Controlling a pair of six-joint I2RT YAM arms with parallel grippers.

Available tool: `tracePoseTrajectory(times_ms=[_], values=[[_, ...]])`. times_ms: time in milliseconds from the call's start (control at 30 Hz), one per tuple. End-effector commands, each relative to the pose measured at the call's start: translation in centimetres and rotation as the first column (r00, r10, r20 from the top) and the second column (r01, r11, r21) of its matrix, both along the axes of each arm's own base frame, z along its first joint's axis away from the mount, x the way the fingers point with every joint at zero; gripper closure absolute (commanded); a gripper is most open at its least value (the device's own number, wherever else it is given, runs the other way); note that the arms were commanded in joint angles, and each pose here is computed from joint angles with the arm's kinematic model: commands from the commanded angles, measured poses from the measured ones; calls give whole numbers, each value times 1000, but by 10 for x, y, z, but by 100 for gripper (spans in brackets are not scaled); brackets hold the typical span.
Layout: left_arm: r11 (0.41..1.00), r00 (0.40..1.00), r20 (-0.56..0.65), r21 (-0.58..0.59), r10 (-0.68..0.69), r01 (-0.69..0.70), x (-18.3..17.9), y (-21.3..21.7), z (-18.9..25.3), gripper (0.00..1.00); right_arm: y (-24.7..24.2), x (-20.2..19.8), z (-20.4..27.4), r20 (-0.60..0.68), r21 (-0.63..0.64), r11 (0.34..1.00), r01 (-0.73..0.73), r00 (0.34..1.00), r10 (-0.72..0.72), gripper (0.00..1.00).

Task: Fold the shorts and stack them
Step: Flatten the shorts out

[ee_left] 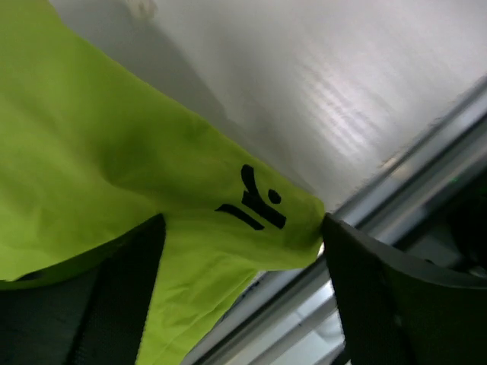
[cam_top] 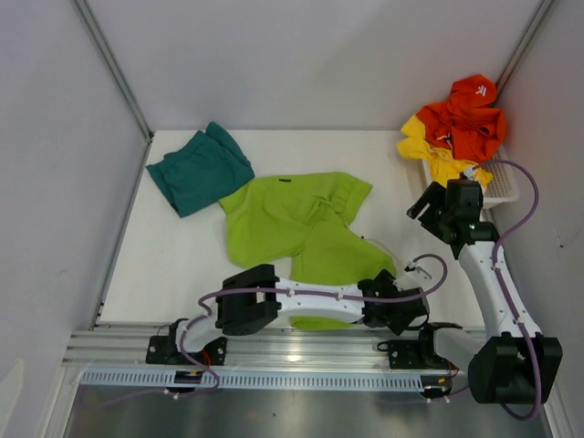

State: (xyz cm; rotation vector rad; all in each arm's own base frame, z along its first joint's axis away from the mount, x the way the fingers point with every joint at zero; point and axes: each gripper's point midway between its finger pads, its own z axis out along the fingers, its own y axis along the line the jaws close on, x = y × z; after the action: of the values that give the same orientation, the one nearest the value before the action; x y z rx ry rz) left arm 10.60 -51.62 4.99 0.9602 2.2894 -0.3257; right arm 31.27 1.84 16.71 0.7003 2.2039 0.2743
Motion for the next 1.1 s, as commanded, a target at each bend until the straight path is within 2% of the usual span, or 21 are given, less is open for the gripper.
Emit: tracePoseTrajectory(times_ms=[0,33,67,167,233,267,300,333,367,400,467,533,667,700,767,800,833,933,967,1033,1067], values=[[998,999,20,43,51,-52,8,7,-9,20,-12,5,17,75,23,998,53,996,-55,24],[997,998,25,46,53,-54,9,8,-10,27,-13,5,19,84,25,998,57,995,-59,24],[996,998,31,75,56,-58,9,17,-18,50,-13,4,21,92,27,998,53,994,-55,25],[990,995,72,120,71,-79,16,33,-15,100,-13,4,23,98,42,998,42,994,-46,25],[994,993,90,79,71,-78,17,35,10,100,-11,5,23,98,46,999,29,995,-34,25],[992,994,87,100,65,-74,15,50,8,100,-8,5,20,93,51,999,5,996,-9,25],[996,994,87,56,64,-69,15,50,23,100,-6,5,19,86,51,999,-11,996,7,25],[997,996,70,-67,48,-44,10,50,73,100,-3,4,15,70,51,998,-28,997,24,24],[999,998,59,-31,17,-15,4,76,61,100,3,3,12,57,54,996,-72,996,69,24],[989,999,43,-147,-13,20,-2,87,102,100,15,-1,8,42,81,987,-136,990,133,25],[980,1000,24,-198,-20,24,-4,117,122,100,30,-5,3,19,92,973,-212,977,212,24],[974,999,15,-222,43,-38,12,158,145,100,44,-12,-4,-3,87,955,-285,958,286,24],[920,957,47,-293,288,-262,47,280,181,100,95,-27,-11,-4,73,879,-472,881,473,24],[888,919,63,-292,389,-356,63,310,185,100,102,-26,-13,-4,67,866,-495,868,496,24],[846,855,98,-242,509,-475,68,363,180,100,109,-28,-21,-27,57,862,-503,863,505,25],[785,784,140,-272,605,-557,75,397,190,100,118,-30,-25,-35,64,850,-523,850,526,25],[758,750,154,-268,643,-595,74,413,191,100,125,-30,-31,-46,95,843,-529,844,535,25],[685,660,185,-244,728,-687,66,452,191,86,142,-34,-43,-63,116,820,-561,820,570,25],[681,658,180,-251,731,-688,63,454,196,64,146,-35,-49,-76,124,818,-562,816,573,25],[659,624,211,-218,752,-720,63,465,196,53,161,-39,-52,-73,119,795,-594,794,604,25],[621,586,207,-238,783,-747,63,471,203,31,166,-41,-57,-88,125,790,-600,787,611,25]])
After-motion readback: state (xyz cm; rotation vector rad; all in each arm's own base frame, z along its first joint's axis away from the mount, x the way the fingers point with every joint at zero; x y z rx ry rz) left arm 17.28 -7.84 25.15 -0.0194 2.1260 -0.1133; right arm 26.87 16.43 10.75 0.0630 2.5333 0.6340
